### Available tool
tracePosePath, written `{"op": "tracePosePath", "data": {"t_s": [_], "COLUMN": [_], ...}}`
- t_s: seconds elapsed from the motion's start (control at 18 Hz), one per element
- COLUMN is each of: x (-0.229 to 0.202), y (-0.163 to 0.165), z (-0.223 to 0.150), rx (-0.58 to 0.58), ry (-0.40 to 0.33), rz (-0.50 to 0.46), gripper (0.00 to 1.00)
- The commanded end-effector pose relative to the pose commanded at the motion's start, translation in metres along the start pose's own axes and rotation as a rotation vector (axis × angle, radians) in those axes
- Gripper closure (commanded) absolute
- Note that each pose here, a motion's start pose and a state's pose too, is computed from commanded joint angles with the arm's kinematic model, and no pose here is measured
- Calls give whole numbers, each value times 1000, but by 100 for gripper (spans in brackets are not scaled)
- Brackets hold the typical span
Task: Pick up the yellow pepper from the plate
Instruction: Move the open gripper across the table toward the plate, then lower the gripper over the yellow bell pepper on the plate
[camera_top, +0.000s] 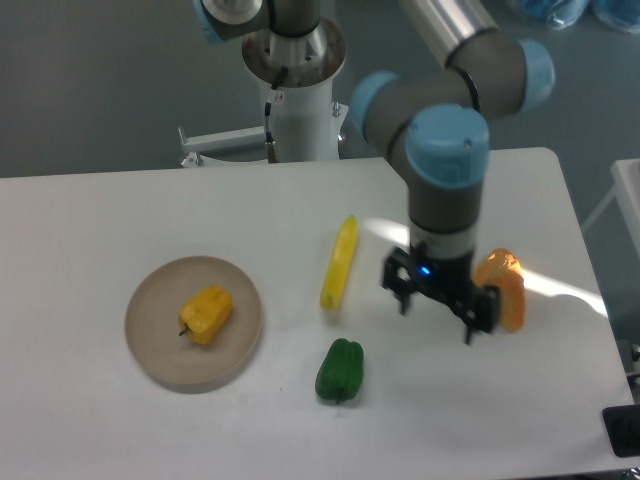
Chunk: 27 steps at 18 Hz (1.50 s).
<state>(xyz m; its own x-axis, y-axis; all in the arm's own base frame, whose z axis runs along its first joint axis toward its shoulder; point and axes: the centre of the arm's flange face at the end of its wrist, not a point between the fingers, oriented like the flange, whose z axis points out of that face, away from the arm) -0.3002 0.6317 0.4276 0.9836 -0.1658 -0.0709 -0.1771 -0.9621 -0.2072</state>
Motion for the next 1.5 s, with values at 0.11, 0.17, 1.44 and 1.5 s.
{"op": "tracePosePath", "data": {"t_s": [0.11, 0.17, 1.44, 1.5], "x": [33, 46, 221, 224], "y": [-3, -6, -28, -29], "z": [15, 22, 122, 124], "rx": [-3, 5, 28, 26], "ry": [35, 42, 69, 71], "rz": [-14, -20, 123, 134], "gripper": [0, 0, 0, 0]}}
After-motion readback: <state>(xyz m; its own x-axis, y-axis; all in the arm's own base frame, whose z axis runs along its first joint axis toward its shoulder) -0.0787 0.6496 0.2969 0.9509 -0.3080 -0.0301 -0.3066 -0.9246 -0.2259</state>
